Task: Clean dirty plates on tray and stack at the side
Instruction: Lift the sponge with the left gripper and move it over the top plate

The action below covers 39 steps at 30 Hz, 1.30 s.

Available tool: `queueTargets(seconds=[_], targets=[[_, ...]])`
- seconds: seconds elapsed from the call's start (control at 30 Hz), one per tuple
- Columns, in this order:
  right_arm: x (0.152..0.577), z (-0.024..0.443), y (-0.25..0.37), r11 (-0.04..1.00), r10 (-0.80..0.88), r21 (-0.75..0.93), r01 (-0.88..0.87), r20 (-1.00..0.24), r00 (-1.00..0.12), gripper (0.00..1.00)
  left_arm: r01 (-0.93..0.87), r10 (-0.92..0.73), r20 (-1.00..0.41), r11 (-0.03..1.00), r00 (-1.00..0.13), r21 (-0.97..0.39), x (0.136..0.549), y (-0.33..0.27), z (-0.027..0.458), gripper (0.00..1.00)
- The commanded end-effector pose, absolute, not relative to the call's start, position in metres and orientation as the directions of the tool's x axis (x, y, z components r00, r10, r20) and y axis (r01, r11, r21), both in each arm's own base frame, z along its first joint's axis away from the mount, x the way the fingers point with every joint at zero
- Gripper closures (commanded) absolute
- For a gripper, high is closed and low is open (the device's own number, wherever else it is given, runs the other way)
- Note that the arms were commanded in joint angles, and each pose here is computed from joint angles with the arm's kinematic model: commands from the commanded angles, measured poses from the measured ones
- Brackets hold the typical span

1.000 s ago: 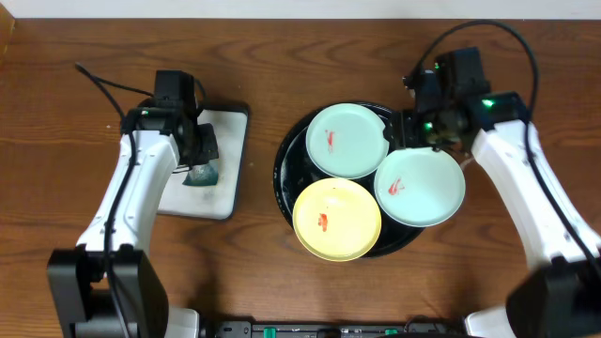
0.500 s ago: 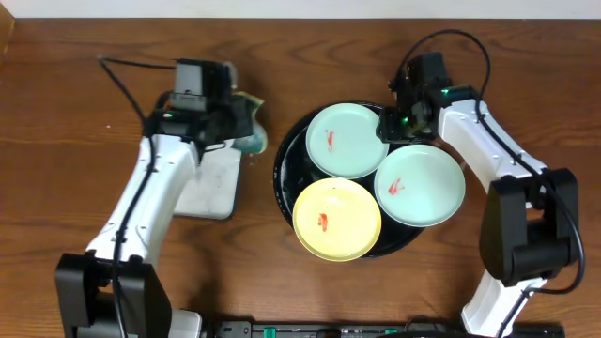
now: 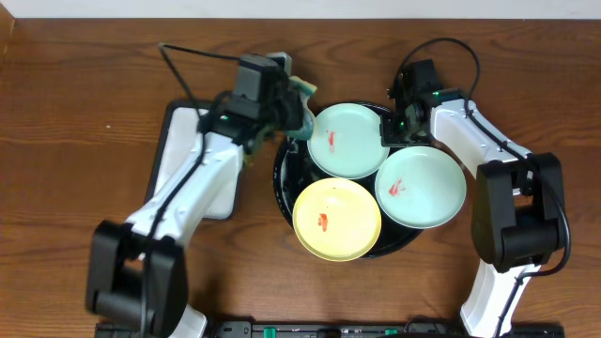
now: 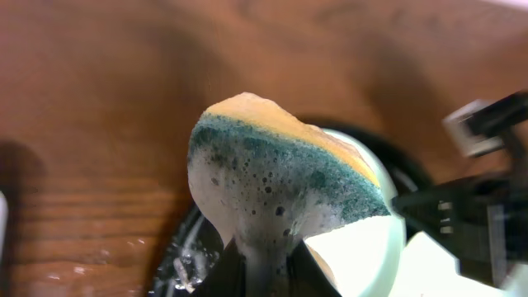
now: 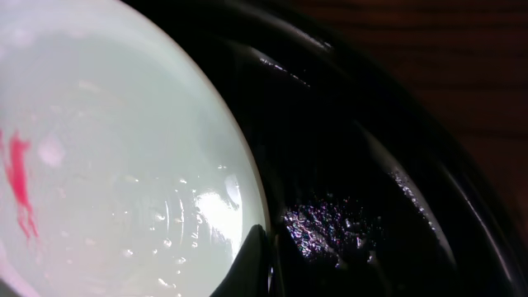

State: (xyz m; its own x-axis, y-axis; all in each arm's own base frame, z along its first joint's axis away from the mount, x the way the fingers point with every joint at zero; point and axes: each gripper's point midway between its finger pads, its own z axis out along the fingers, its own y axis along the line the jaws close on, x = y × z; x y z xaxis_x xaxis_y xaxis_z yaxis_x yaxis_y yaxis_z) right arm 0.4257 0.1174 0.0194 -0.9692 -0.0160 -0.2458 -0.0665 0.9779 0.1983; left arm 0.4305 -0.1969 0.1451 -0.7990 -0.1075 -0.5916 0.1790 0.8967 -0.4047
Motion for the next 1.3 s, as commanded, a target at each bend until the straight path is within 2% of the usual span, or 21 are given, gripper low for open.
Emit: queueTargets(seconds=[0.0, 0.3, 0.53, 0.6, 0.73, 0.83, 0.93, 1.07, 1.27], targets=[[0.422, 0.013, 0.117, 0.982, 0.001, 0.186, -0.042, -0.228, -0.974, 0.99, 0.131, -0.130, -0.518, 0.890, -0.846, -0.437, 0.428, -0.217, 0.117, 0.93], [0.417, 0.013, 0.125, 0.981, -0.024, 0.183, -0.065, -0.218, -0.976, 0.99, 0.110, -0.139, -0.401, 0.836, -0.905, -0.537, 0.415, -0.276, 0.066, 0.92], [0.413, 0.012, 0.133, 0.980, -0.045, 0.178, -0.084, -0.212, -0.976, 0.99, 0.066, -0.118, -0.323, 0.860, -0.939, -0.505, 0.406, -0.278, 0.017, 0.93], [0.412, 0.012, 0.133, 0.981, -0.047, 0.177, -0.085, -0.208, -0.977, 0.99, 0.105, -0.069, -0.362, 0.892, -0.930, -0.439, 0.409, -0.269, 0.006, 0.93], [0.410, 0.011, 0.134, 0.981, -0.051, 0.176, -0.087, -0.202, -0.978, 0.99, 0.157, 0.058, -0.489, 0.974, -0.870, -0.163, 0.429, -0.227, 0.000, 0.92], [0.408, 0.011, 0.134, 0.981, -0.056, 0.174, -0.090, -0.195, -0.979, 0.99, 0.182, 0.159, -0.546, 0.983, -0.823, 0.012, 0.443, -0.205, 0.007, 0.92], [0.405, 0.010, 0.133, 0.981, -0.058, 0.171, -0.090, -0.183, -0.981, 0.99, 0.177, 0.201, -0.567, 0.979, -0.799, 0.099, 0.452, -0.195, 0.015, 0.92], [0.402, 0.010, 0.132, 0.981, -0.073, 0.163, -0.102, -0.174, -0.982, 0.99, 0.176, 0.160, -0.583, 0.984, -0.797, 0.030, 0.455, -0.210, 0.021, 0.93], [0.399, 0.009, 0.129, 0.980, -0.110, 0.144, -0.135, -0.166, -0.980, 0.99, 0.177, 0.002, -0.522, 0.942, -0.853, -0.285, 0.434, -0.272, 0.019, 0.93]])
